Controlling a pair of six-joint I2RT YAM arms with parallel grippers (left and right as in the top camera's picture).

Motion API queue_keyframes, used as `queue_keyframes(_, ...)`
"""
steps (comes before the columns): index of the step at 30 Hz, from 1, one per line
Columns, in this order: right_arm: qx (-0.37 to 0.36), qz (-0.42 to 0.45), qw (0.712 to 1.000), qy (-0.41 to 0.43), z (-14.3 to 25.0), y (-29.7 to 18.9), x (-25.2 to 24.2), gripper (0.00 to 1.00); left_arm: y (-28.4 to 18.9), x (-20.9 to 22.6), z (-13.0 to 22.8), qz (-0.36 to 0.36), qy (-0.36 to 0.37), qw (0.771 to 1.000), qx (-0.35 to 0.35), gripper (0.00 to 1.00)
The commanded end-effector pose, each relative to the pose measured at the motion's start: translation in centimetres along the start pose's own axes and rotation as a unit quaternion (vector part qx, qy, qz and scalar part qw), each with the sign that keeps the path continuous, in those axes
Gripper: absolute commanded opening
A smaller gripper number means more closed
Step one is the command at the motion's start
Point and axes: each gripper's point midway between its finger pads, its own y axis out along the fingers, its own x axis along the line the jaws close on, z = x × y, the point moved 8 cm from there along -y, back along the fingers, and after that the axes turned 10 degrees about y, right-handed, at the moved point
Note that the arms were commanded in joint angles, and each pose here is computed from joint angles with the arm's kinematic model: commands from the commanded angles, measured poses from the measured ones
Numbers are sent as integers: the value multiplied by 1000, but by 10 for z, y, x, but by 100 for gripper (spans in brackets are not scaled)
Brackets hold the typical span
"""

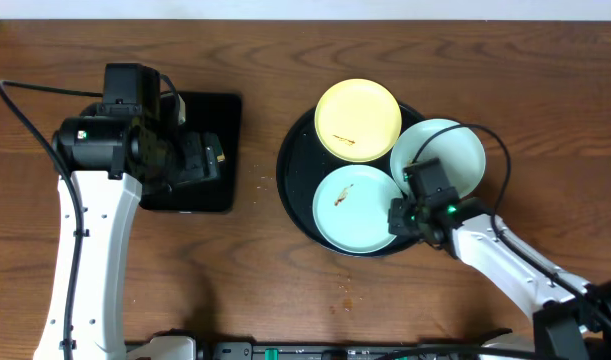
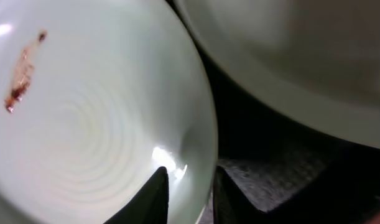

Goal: Clean dirty plates on tray and stack at the side
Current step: 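Grip the rim of the lower pale green plate with the right gripper, then lower the left gripper into the black tray and grasp the sponge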

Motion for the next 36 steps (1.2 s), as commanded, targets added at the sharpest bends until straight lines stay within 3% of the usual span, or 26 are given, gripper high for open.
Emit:
queue_keyframes(1, 3, 11, 1000, -11, 5, 6, 3, 20, 4, 3, 0, -14, 6, 1000, 3, 81)
queue_keyframes(5, -12, 32, 999, -15, 3, 7, 0, 13, 4, 5, -5, -21, 9, 1000, -9, 80)
queue_keyframes(8, -17, 33, 999, -15, 2, 7, 0, 1, 6, 8, -9, -39, 10, 999, -24, 76)
queue_keyframes(17, -65, 77, 994, -47, -9, 5, -6, 1, 30, 13, -5, -49, 10, 999, -14, 76)
queue_keyframes(22, -85, 65, 988, -112, -16, 5, 1, 1, 39, 14, -8, -49, 30, 998, -24, 76)
queue_keyframes(27, -61, 33, 991, -116, -11, 6, 6, 1, 51, 17, -16, -59, 49, 996, -51, 75)
queue_keyframes(28, -53, 24, 991, -117, -9, 7, 7, 2, 55, 18, -19, -65, 49, 995, -57, 75)
queue_keyframes(31, -27, -6, 993, -118, -3, 7, 11, 24, 71, 23, -31, -87, 87, 989, -85, 75)
queue_keyframes(36, -19, -1, 993, -117, -1, 7, 9, 32, 94, 37, -51, -146, 105, 979, -93, 75)
